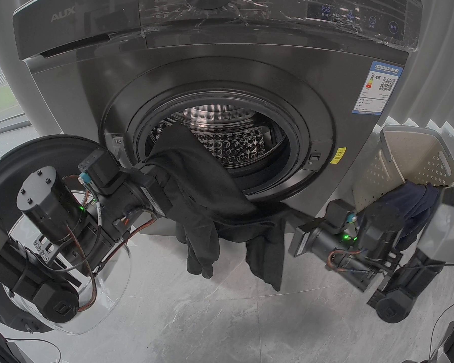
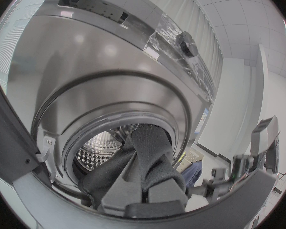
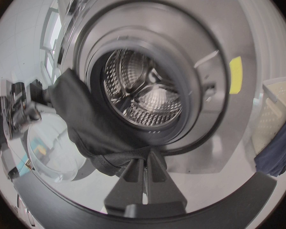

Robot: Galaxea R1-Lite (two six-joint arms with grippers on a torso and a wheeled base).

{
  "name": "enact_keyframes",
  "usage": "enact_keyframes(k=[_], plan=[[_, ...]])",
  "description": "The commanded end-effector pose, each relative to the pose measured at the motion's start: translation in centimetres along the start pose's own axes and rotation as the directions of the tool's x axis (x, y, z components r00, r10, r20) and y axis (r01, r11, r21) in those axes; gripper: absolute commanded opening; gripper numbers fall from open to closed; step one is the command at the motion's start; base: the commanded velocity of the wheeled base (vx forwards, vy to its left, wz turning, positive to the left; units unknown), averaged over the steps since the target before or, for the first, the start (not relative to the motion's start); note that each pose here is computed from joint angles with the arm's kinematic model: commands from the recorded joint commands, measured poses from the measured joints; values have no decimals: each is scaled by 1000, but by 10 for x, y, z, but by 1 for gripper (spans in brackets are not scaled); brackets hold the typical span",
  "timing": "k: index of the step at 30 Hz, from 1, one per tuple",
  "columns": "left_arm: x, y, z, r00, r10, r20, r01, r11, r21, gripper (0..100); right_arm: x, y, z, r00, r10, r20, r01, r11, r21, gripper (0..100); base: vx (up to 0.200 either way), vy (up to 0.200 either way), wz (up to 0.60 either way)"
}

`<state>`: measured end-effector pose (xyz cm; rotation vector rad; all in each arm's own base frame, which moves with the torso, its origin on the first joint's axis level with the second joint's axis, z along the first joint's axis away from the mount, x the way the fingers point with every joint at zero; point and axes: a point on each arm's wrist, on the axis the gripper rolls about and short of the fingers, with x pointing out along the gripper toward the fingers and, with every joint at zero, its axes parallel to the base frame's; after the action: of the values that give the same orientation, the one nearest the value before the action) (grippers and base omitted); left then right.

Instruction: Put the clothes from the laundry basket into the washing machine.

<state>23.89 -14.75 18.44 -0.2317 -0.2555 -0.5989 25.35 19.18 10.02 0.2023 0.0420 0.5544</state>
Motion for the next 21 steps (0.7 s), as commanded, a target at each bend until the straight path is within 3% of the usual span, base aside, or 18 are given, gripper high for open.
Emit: enact_keyframes(k=[1, 7, 14, 21], plan=[[-7, 8, -16, 997, 34, -70, -34, 999, 5, 0, -25, -13, 41, 992, -51, 115, 50, 999, 16, 0, 0, 0, 0], [-15, 18, -26, 990, 64, -125, -63, 998, 15, 0, -26, -19, 62, 978, -76, 196, 74, 997, 20, 0, 0, 0, 0], [-21, 22, -46, 975, 81, -208, -79, 997, 18, 0, -22, -16, 85, 956, -65, 287, 59, 998, 31, 0, 0, 0, 0], [-26, 20, -41, 976, 78, -202, -75, 997, 23, 0, -23, -13, 99, 938, -55, 342, 46, 998, 36, 0, 0, 0, 0]])
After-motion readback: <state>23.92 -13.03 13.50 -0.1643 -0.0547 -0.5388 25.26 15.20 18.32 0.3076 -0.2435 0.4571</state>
